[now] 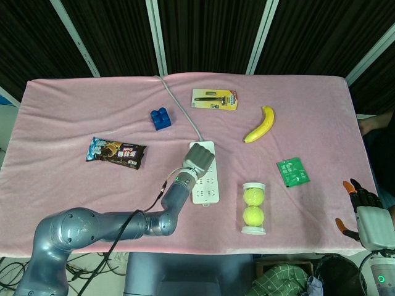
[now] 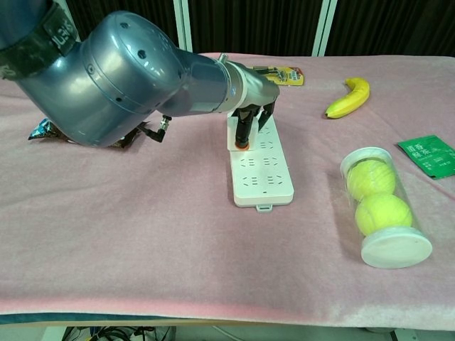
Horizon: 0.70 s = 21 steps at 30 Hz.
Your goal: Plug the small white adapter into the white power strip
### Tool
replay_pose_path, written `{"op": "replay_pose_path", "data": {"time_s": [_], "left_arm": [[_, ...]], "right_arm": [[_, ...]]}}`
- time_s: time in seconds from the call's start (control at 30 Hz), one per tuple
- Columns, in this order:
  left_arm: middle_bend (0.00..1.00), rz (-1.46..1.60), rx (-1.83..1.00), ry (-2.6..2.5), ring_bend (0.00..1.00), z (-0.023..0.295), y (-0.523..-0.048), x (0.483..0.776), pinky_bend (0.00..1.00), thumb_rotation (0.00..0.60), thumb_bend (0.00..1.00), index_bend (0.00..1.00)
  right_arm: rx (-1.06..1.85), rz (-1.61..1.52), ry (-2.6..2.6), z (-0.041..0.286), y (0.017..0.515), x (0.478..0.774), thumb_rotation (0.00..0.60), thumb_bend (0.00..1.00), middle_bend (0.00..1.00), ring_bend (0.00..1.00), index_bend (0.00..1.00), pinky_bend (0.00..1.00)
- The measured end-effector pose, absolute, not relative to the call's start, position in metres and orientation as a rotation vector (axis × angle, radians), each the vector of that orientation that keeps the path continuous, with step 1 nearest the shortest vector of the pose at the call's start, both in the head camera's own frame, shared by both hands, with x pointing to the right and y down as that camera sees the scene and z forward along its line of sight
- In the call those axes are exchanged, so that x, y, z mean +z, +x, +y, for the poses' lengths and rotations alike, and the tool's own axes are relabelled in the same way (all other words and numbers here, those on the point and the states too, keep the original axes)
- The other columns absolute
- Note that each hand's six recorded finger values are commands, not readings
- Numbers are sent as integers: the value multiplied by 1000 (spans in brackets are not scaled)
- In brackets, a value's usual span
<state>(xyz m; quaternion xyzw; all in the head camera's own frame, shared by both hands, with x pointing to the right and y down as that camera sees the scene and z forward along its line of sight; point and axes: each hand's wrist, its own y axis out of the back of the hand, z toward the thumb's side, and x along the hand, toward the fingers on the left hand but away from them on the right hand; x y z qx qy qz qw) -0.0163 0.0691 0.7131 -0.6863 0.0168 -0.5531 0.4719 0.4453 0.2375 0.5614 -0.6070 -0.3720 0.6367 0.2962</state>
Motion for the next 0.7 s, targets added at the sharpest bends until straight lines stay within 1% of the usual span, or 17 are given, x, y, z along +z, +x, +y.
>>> {"op": "replay_pose_path", "data": {"time_s": [0.43,0.5,0.53,0.6,0.67,0.7], "left_arm": [[648,11,-1361,-1653,510,71,-22,725,700,600,486,688],[640,12,-1357,-1656,502,72,-21,725,695,600,474,680],[626,12,-1354,-1658,488,72,-21,726,681,600,449,661],[564,12,-1349,-1659,431,73,-21,727,613,600,366,594],[412,6,-1346,-1652,300,74,-22,728,441,600,249,482],[348,2,-1346,-1645,243,73,-22,729,379,600,214,438]], "right_arm": [[1694,-991,-1615,238,445,561,600,219,39,126,31,151],[1693,-991,-1614,237,445,561,600,219,39,126,31,151],[1693,-992,-1614,237,445,561,600,219,39,126,31,151],[1693,-992,-1614,237,446,561,600,220,39,126,31,151],[1695,-992,-1613,238,446,561,600,220,39,126,31,151],[1696,-992,-1613,238,446,561,600,220,39,126,31,151]]}}
